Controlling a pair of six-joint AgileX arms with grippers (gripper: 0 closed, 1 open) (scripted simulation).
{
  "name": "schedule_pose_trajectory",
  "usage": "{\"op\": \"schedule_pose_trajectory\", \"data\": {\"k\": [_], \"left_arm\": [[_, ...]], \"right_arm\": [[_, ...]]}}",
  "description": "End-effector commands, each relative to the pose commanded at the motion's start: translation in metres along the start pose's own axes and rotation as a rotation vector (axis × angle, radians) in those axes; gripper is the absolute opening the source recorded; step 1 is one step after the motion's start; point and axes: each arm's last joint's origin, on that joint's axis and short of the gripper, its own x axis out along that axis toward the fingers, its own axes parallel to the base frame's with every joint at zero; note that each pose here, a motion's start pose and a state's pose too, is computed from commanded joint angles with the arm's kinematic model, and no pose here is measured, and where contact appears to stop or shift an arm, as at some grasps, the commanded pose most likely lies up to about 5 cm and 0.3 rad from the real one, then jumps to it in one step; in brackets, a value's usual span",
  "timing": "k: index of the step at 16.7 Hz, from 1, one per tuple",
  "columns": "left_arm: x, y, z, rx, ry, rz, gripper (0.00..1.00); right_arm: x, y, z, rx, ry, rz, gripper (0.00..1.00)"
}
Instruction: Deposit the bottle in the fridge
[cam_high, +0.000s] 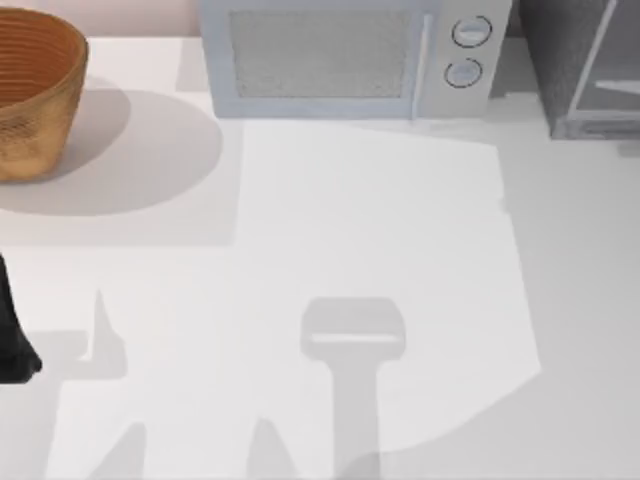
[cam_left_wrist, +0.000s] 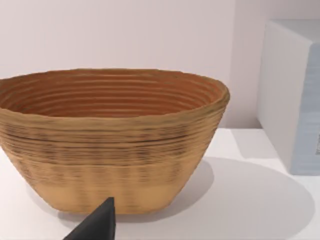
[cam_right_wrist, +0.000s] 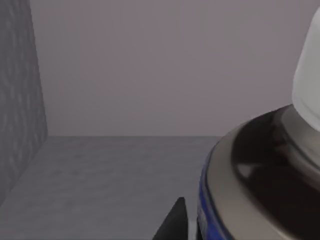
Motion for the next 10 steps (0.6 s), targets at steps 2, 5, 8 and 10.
{"op": "schedule_pose_trajectory", "data": {"k": [2, 5, 8, 10], "left_arm": [[0.000, 0.000, 0.000, 0.000, 0.000, 0.000, 1.00], [0.000, 0.000, 0.000, 0.000, 0.000, 0.000, 1.00], [0.000, 0.000, 0.000, 0.000, 0.000, 0.000, 1.00], [0.000, 0.000, 0.000, 0.000, 0.000, 0.000, 1.00]], "right_arm": [[0.000, 0.002, -0.002, 0.004, 0.009, 0.004, 0.01], [0.015, 0.001, -0.005, 0.000, 0.018, 0.006, 0.01], [0.047, -0.001, -0.002, -0.005, 0.001, 0.005, 0.01], [0.070, -0.002, 0.002, -0.004, -0.010, 0.001, 0.01]]}}
